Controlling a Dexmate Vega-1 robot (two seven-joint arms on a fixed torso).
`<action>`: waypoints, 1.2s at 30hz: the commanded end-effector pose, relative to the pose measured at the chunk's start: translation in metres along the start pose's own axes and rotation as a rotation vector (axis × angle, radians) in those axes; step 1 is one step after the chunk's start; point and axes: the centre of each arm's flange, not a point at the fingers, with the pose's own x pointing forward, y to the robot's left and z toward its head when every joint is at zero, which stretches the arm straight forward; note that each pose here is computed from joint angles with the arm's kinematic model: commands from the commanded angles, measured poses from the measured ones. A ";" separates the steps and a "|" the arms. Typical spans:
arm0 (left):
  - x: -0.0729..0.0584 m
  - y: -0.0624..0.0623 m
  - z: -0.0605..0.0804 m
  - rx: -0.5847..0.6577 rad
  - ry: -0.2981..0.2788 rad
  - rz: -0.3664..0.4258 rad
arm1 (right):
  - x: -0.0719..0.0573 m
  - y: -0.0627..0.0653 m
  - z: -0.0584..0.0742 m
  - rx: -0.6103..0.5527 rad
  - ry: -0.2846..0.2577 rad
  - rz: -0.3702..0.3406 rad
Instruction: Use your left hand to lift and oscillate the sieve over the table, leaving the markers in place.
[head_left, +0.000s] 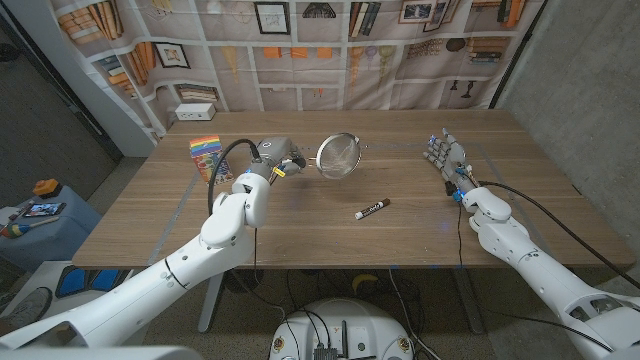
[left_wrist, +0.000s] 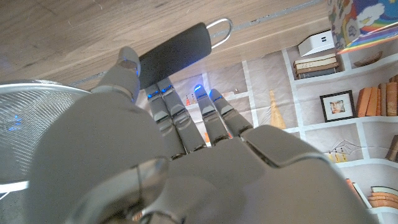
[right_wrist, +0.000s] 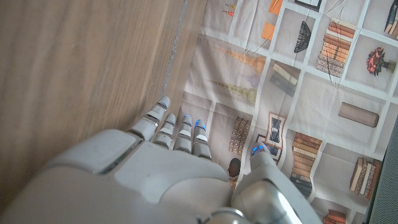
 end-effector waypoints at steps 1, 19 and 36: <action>0.005 -0.002 0.001 0.046 0.020 -0.082 | 0.001 0.000 -0.001 0.003 0.001 0.001; 0.001 -0.015 -0.002 0.135 0.038 -0.231 | 0.002 0.000 -0.004 0.007 0.004 0.002; 0.002 -0.020 -0.005 0.211 0.099 -0.319 | 0.003 0.001 -0.007 0.012 0.012 0.007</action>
